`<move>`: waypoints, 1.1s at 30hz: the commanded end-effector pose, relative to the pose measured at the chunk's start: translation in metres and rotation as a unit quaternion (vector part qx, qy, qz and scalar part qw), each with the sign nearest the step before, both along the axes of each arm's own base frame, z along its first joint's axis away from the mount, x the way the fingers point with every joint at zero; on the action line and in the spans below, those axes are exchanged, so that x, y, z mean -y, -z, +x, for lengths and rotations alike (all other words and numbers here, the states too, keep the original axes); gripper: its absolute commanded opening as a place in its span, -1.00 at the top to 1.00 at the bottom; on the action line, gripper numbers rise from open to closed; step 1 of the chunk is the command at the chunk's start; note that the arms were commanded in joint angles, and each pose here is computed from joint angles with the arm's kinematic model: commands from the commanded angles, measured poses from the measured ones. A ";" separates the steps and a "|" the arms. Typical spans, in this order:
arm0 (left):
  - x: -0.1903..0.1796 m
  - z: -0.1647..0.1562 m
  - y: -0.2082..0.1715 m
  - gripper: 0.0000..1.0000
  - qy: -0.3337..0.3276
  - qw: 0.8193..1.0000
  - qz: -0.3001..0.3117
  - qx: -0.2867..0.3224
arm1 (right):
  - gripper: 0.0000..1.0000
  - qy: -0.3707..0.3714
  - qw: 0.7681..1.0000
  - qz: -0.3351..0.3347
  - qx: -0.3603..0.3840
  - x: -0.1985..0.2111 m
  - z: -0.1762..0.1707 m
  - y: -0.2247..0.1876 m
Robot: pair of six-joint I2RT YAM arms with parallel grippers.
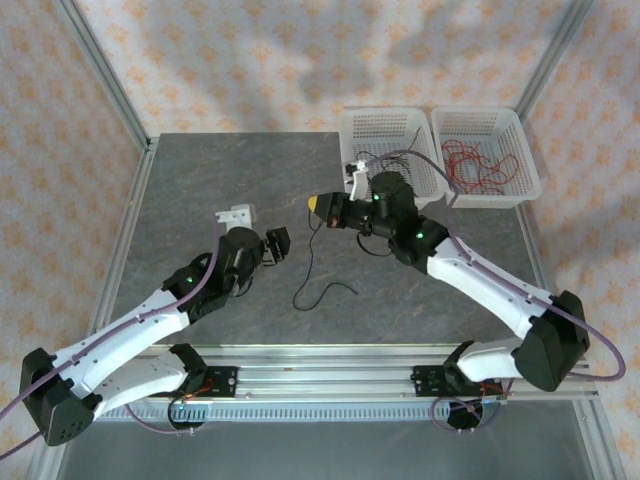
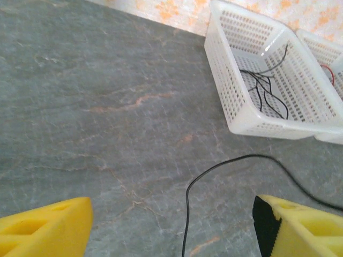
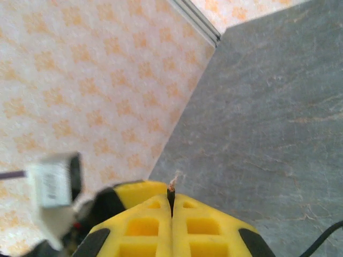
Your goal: Untangle the cables
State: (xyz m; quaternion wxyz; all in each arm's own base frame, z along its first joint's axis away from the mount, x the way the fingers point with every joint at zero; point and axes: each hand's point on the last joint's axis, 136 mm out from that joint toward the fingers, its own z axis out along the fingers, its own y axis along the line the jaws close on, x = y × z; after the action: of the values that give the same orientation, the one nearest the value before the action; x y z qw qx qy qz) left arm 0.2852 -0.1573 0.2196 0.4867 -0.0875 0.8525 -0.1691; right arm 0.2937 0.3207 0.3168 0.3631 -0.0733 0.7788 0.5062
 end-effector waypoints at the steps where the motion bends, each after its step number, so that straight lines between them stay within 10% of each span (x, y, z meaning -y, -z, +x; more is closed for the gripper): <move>1: 0.022 -0.001 0.011 -0.57 0.023 0.999 -0.024 0.002 | 1.00 0.059 0.996 0.065 0.008 0.018 0.006 -0.035; 33: 0.132 -0.002 0.066 -0.58 0.185 0.982 -0.014 0.038 | 1.00 0.251 0.934 0.114 0.226 0.125 -0.014 -0.261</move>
State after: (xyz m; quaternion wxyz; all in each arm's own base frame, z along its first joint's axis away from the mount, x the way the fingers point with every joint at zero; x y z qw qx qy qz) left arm 0.2815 -0.2796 0.1380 0.4618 0.0696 0.8471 -0.2535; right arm 0.2749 0.2150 0.5547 0.5985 0.0480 0.6190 0.5063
